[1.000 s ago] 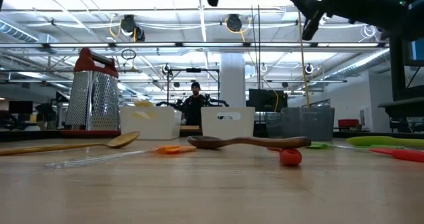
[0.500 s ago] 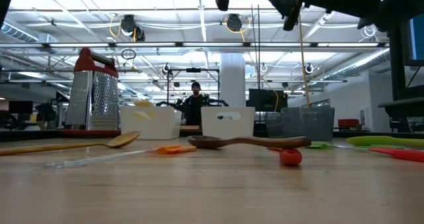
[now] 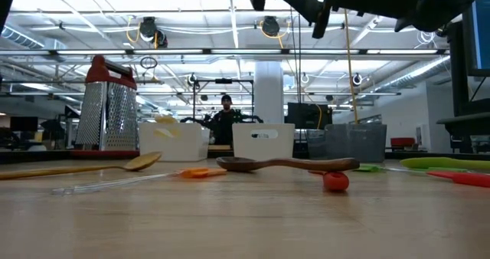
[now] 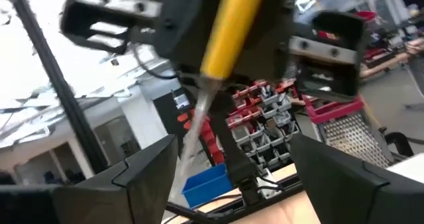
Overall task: Pick & Place Kitchen Items
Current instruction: Put the yellow spatula into the black bin, then put the top green spatula into the black bin
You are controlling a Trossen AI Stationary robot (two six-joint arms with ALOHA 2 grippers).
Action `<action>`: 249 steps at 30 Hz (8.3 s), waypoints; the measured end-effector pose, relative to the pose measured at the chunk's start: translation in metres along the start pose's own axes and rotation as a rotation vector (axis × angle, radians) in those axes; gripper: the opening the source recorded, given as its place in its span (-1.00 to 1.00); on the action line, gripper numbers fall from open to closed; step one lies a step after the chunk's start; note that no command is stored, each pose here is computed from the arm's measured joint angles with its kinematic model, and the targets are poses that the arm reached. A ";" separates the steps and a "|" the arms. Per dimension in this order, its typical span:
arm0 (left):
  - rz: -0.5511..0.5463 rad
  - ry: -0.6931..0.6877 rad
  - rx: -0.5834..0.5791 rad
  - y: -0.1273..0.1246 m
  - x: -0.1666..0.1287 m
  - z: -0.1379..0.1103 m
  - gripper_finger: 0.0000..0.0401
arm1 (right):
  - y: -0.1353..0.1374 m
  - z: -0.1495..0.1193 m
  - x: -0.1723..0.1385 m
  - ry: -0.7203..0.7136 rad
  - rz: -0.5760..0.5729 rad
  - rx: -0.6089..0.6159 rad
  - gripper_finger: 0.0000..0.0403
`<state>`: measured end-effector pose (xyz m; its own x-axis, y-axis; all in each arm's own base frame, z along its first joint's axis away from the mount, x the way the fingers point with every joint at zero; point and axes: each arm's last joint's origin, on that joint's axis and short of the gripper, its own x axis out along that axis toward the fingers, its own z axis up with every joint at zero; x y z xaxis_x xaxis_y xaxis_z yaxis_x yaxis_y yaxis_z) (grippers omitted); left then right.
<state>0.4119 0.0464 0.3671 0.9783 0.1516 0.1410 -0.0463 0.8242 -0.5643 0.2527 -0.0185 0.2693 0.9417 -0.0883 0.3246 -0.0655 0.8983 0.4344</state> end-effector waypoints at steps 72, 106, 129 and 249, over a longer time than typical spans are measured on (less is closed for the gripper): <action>-0.198 0.156 -0.026 -0.007 0.006 -0.023 -0.95 | -0.003 -0.002 0.000 0.083 0.081 0.081 -0.37; -0.205 0.182 -0.079 0.006 0.006 -0.013 0.15 | -0.025 -0.008 -0.003 0.167 -0.105 0.086 -0.98; 0.200 0.495 0.066 0.074 -0.046 0.038 0.34 | -0.069 0.033 -0.052 0.241 -0.655 -0.019 -0.99; 0.097 0.588 0.183 0.041 -0.042 0.009 0.34 | -0.160 0.128 -0.095 0.497 -0.671 0.769 -0.97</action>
<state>0.3672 0.0784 0.3452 0.9128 -0.0529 -0.4050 -0.1230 0.9100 -0.3960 0.1314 -0.2089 0.2760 0.8783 -0.1179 -0.4634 0.4781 0.2159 0.8513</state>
